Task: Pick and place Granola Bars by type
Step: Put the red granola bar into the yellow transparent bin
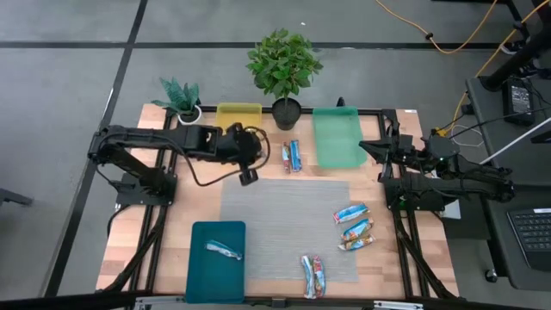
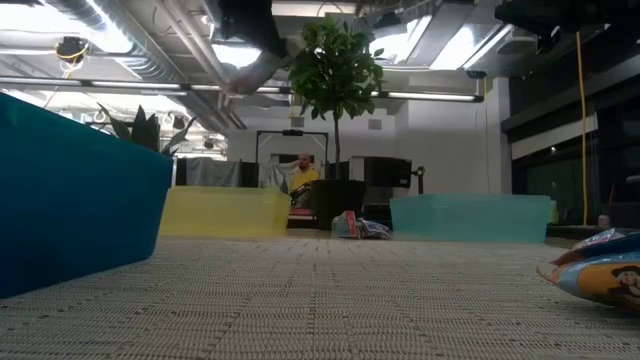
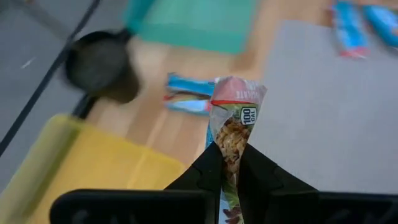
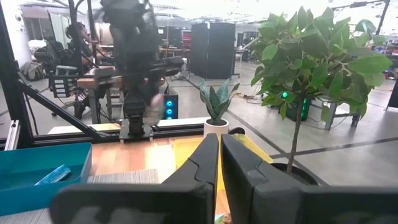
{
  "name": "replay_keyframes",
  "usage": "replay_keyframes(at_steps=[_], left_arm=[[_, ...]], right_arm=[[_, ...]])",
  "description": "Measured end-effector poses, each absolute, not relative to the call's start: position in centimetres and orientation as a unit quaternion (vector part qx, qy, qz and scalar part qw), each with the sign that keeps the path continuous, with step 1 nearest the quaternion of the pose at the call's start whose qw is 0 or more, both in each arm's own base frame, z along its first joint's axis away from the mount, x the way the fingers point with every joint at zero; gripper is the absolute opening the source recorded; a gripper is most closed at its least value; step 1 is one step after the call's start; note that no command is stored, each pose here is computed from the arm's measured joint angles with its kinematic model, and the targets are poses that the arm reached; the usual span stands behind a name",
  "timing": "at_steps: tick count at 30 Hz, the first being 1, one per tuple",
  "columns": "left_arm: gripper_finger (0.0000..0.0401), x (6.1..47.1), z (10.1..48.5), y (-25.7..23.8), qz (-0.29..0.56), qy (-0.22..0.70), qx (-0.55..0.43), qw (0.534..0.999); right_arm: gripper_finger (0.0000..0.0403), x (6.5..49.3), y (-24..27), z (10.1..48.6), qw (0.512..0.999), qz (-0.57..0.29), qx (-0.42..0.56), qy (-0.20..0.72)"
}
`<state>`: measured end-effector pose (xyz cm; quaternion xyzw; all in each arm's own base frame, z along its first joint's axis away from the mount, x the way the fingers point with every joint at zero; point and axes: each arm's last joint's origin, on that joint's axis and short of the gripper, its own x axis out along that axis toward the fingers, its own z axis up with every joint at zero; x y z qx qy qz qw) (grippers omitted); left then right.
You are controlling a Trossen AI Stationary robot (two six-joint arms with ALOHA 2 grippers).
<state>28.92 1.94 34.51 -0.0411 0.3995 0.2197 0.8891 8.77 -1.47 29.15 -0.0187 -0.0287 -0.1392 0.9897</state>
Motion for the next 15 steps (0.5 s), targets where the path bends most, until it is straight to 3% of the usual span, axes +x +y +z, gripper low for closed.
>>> replay_keyframes(at_steps=[4,15], left_arm=[[0.0022,28.3,34.3,4.4,0.279,0.408,-0.061,0.867],[0.0022,26.1,36.1,11.9,0.329,0.397,-0.09,0.852]], right_arm=[[0.0023,8.8,-1.5,29.1,0.99,-0.139,-0.018,-0.028],[0.0023,8.8,-1.5,29.1,0.99,-0.139,-0.014,-0.028]])
